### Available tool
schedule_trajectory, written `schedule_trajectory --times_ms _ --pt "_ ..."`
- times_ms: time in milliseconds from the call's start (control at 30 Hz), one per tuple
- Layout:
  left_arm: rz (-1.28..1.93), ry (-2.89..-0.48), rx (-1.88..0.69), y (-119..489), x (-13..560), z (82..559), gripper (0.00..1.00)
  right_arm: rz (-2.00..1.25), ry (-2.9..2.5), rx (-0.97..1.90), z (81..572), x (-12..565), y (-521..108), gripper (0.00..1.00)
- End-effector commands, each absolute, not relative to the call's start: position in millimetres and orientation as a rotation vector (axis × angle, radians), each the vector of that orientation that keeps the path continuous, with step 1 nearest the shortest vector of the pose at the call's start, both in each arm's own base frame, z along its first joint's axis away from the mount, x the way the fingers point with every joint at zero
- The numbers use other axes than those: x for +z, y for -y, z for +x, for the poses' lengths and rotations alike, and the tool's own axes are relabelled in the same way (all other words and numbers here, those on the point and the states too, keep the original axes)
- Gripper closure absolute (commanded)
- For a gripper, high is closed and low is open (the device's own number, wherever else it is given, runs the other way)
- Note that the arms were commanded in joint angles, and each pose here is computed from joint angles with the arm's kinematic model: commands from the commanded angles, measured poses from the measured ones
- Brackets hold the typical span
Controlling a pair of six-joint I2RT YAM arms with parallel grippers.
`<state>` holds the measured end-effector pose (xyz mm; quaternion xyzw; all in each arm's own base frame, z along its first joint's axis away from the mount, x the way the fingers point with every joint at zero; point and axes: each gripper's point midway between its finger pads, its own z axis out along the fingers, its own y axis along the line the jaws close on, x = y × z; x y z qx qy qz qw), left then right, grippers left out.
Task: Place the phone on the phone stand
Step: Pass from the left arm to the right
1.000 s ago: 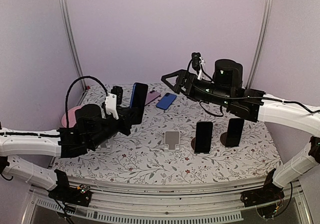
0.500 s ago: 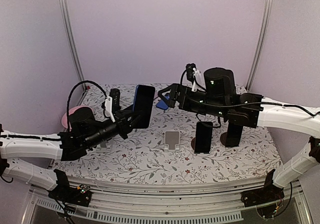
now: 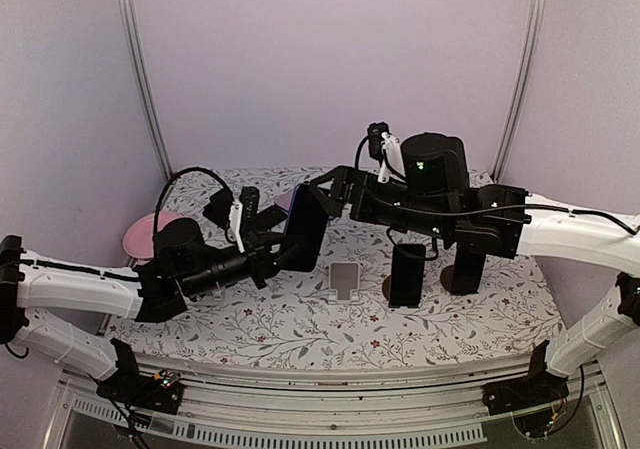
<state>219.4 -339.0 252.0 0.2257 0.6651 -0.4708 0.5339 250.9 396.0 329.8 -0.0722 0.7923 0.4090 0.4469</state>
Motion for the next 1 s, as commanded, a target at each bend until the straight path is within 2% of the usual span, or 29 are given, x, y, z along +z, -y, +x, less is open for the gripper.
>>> schedule_trajectory --times_ms 0,133,367,567,733,967 --pt "0.543 -1.452 -1.198 342.5 284.2 215.9 1.00 -0.147 -1.984 0.968 259.2 323.2 -400.5 0.01" --pt "0.554 -1.443 -1.206 345.5 283.6 215.0 1.00 -0.152 -2.021 0.984 259.1 311.9 -411.1 0.00" --pt "0.581 -1.460 -1.207 352.7 276.3 216.7 1.00 -0.121 -2.048 1.039 258.7 301.4 -421.0 0.14" --pt "0.578 -1.479 -1.184 353.4 270.8 220.4 1.00 -0.078 -2.059 1.032 261.5 296.0 -419.3 0.17" --pt "0.598 -1.487 -1.156 355.5 267.8 222.2 1.00 -0.059 -2.055 1.021 265.2 294.8 -420.4 0.23" --pt "0.620 -1.505 -1.116 357.8 262.6 223.6 1.00 -0.055 -2.065 0.994 269.6 290.5 -423.4 0.24"
